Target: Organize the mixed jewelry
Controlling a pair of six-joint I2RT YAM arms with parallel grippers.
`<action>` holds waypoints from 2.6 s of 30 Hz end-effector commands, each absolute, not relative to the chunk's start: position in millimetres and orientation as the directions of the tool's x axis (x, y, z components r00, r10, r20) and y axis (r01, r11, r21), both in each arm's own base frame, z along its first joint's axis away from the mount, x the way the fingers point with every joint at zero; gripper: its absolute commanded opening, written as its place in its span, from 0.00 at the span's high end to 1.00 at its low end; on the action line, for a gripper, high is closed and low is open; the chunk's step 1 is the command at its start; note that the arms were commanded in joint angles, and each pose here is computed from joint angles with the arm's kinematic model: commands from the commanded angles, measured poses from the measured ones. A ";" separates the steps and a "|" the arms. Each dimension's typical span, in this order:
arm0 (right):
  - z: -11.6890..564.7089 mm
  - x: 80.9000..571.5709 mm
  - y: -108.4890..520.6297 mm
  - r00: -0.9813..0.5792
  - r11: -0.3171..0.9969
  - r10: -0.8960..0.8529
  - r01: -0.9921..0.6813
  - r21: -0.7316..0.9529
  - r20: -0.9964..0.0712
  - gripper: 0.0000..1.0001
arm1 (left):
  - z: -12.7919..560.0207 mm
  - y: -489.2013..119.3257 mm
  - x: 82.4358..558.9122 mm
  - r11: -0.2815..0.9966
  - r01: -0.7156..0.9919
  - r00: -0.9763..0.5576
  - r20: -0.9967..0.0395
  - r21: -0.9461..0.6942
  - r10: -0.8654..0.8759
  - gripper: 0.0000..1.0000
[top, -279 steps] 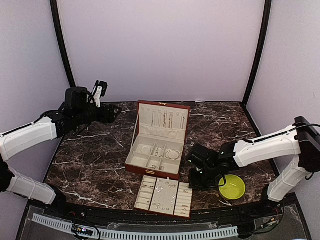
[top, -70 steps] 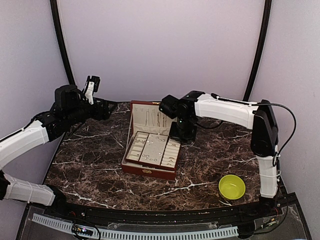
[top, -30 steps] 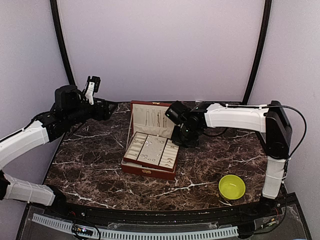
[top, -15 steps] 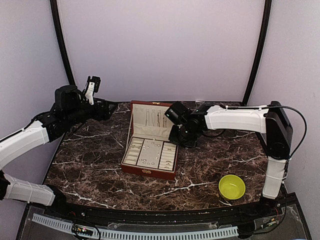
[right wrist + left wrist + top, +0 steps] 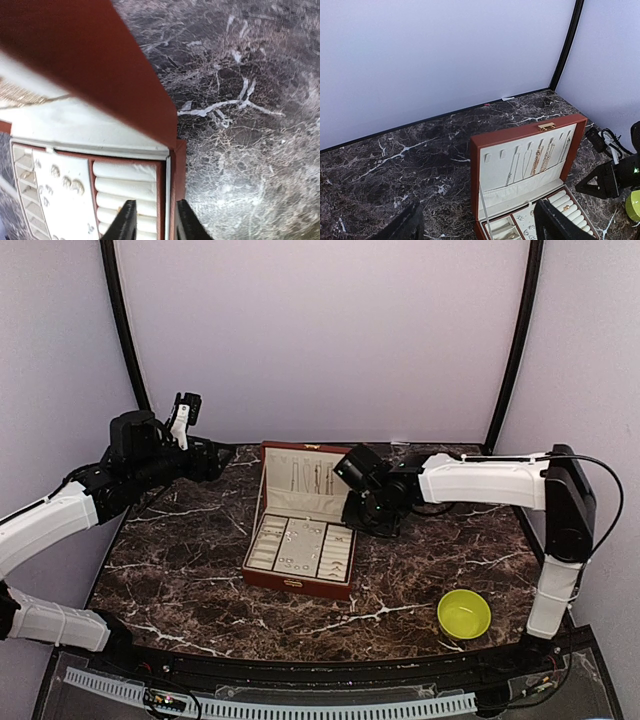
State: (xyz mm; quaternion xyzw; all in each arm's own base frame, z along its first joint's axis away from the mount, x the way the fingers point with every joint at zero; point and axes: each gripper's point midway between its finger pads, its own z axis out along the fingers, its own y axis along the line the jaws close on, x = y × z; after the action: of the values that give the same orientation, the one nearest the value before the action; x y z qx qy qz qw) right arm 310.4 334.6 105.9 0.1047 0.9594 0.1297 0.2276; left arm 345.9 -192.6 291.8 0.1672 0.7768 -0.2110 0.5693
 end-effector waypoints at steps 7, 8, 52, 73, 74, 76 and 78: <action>177.1 294.4 290.8 -0.751 0.925 0.241 -0.014 0.380 -0.615 0.31 | 298.6 -201.6 341.5 0.822 0.547 -0.294 -0.956 -0.161 0.008 0.19; 185.5 294.9 283.3 -0.736 0.916 0.253 -0.025 0.400 -0.627 0.25 | 299.7 -203.3 340.6 0.814 0.556 -0.296 -0.955 -0.170 0.003 0.18; 251.1 363.6 353.8 -0.465 0.246 -0.172 -0.874 0.419 -0.869 0.03 | 313.0 -90.5 384.7 0.908 0.359 -0.295 -0.949 -0.215 -0.108 0.17; 237.3 215.0 407.4 -0.521 0.051 -0.443 -0.828 0.559 -0.730 0.07 | 308.5 -94.8 385.4 0.898 0.380 -0.307 -0.946 -0.221 -0.103 0.18; 232.8 207.6 410.5 -0.525 0.056 -0.453 -0.823 0.565 -0.720 0.08 | 308.1 -95.7 385.2 0.896 0.384 -0.308 -0.946 -0.223 -0.103 0.18; 228.1 202.1 412.7 -0.532 0.093 -0.450 -0.827 0.555 -0.717 0.10 | 307.0 -100.2 384.8 0.884 0.406 -0.314 -0.944 -0.232 -0.104 0.20; 231.7 208.2 409.5 -0.546 0.148 -0.394 -0.831 0.535 -0.739 0.12 | 306.4 -105.1 384.4 0.872 0.428 -0.319 -0.942 -0.239 -0.102 0.21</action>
State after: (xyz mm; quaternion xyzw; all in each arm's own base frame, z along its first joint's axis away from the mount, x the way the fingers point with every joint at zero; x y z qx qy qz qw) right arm 204.7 415.2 219.4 -0.4551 0.7077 0.5126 0.1712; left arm 386.7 -95.8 294.9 0.0851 0.7912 -0.2083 0.5687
